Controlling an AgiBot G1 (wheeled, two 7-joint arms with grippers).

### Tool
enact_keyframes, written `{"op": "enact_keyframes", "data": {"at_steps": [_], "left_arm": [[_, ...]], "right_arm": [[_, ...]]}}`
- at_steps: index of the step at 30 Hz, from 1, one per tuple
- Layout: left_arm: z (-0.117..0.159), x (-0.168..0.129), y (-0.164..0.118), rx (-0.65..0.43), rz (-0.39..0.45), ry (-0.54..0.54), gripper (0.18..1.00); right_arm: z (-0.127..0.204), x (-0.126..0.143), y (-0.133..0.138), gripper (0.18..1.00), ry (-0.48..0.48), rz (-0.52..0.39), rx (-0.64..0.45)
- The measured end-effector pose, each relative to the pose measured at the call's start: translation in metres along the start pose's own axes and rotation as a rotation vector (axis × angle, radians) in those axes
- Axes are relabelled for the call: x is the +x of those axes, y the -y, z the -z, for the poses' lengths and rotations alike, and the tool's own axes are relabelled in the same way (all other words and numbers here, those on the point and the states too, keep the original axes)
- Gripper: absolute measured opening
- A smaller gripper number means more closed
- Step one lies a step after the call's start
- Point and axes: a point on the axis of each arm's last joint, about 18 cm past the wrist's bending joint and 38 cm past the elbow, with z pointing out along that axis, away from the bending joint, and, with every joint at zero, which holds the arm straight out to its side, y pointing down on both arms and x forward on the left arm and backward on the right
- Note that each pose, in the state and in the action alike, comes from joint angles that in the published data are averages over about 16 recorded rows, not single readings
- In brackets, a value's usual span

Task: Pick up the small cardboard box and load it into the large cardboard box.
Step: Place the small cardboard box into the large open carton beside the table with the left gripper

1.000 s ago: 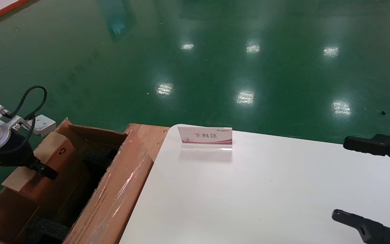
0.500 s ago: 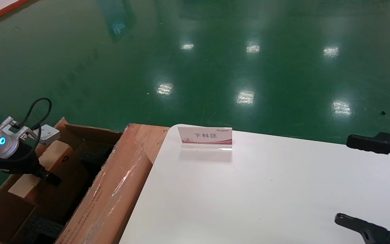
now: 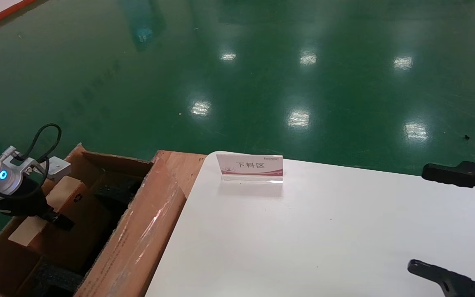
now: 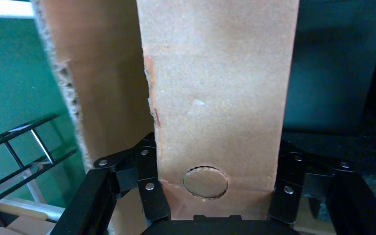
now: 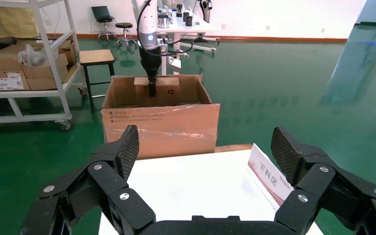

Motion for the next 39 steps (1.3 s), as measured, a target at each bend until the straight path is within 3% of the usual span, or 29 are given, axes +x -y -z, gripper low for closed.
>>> {"op": "enact_keyframes", "data": {"at_steps": [10,22,32,39], "left_arm": [[0.001,0.0,-0.001,0.0,-0.004,0.001,0.404],[0.01,0.004,0.008,0.041,-0.036,-0.013,0.614],[0.056,0.023,0.037,0.258,-0.156,-0.09,0.839],[0.097,0.041,0.049,0.444,-0.242,-0.149,0.936]], "right_arm": [[0.0,0.0,0.0,1.001,0.0,0.0,0.0],[0.0,0.0,0.0,1.001,0.0,0.0,0.0],[0.0,0.0,0.0,1.001,0.0,0.0,0.0],[0.0,0.0,0.0,1.001,0.0,0.0,0.0]]}}
